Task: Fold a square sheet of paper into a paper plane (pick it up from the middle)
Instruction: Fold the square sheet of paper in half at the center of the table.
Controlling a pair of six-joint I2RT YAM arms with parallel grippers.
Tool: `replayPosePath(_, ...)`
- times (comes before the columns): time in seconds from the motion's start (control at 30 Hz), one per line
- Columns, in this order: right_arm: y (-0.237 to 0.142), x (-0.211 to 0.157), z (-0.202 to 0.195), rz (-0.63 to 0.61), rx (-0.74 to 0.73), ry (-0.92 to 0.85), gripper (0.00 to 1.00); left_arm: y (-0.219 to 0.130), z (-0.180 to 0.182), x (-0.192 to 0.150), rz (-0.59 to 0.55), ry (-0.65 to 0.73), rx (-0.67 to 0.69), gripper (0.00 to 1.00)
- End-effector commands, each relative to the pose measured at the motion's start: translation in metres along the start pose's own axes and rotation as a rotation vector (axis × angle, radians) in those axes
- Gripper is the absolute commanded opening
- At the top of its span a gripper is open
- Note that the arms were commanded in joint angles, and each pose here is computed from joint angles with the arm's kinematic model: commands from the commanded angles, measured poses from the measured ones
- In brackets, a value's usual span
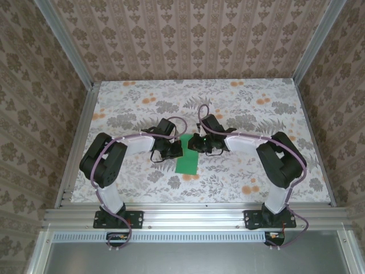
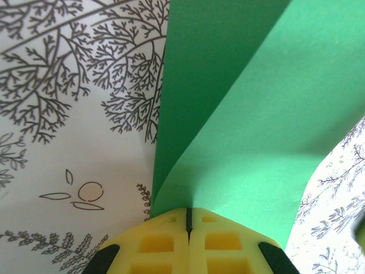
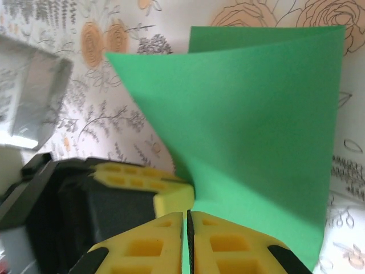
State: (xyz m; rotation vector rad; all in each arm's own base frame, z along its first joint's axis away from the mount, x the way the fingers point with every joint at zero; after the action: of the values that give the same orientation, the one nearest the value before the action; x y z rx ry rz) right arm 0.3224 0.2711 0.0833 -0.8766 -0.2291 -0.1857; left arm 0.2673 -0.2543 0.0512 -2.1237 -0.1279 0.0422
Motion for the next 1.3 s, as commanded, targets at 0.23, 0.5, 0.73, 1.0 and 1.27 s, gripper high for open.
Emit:
replayPosePath(0.23, 0.018, 0.015, -0.047, -0.007, -0.068, 0.093, 0.13, 0.016, 0.038, -0.016, 0.052, -0.026, 0.175, 0.01)
replayPosePath(0.5, 0.011, 0.027, -0.042, -0.031, -0.047, 0.107, 0.13, 0.016, 0.040, -0.018, 0.062, -0.024, 0.183, 0.01)
replayPosePath(0.73, 0.015, 0.042, -0.033, -0.042, -0.021, 0.092, 0.13, 0.016, 0.041, -0.018, 0.064, -0.021, 0.184, 0.01)
replayPosePath(1.0, 0.033, 0.043, -0.067, -0.032, -0.130, 0.161, 0.13, 0.017, 0.042, -0.019, 0.068, -0.017, 0.189, 0.01)
replayPosePath(1.27, 0.012, 0.063, -0.037, -0.107, -0.025, 0.115, 0.13, 0.017, 0.043, -0.020, 0.070, -0.016, 0.193, 0.01)
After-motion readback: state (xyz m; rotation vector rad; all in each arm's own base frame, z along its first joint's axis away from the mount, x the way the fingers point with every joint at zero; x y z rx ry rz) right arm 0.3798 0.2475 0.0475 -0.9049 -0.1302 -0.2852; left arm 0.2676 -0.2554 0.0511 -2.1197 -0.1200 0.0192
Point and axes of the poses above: each hand's point on the last joint's axis, 136 mm out from that joint toward the fingers, its own y axis out along the fingers, its own z axis along the line the jaws close on, x = y × z, the point moved 4 cm from there along -y, back along the fingers, and after that the axes turned 8 degrees about -y, right-handed, at the moved point
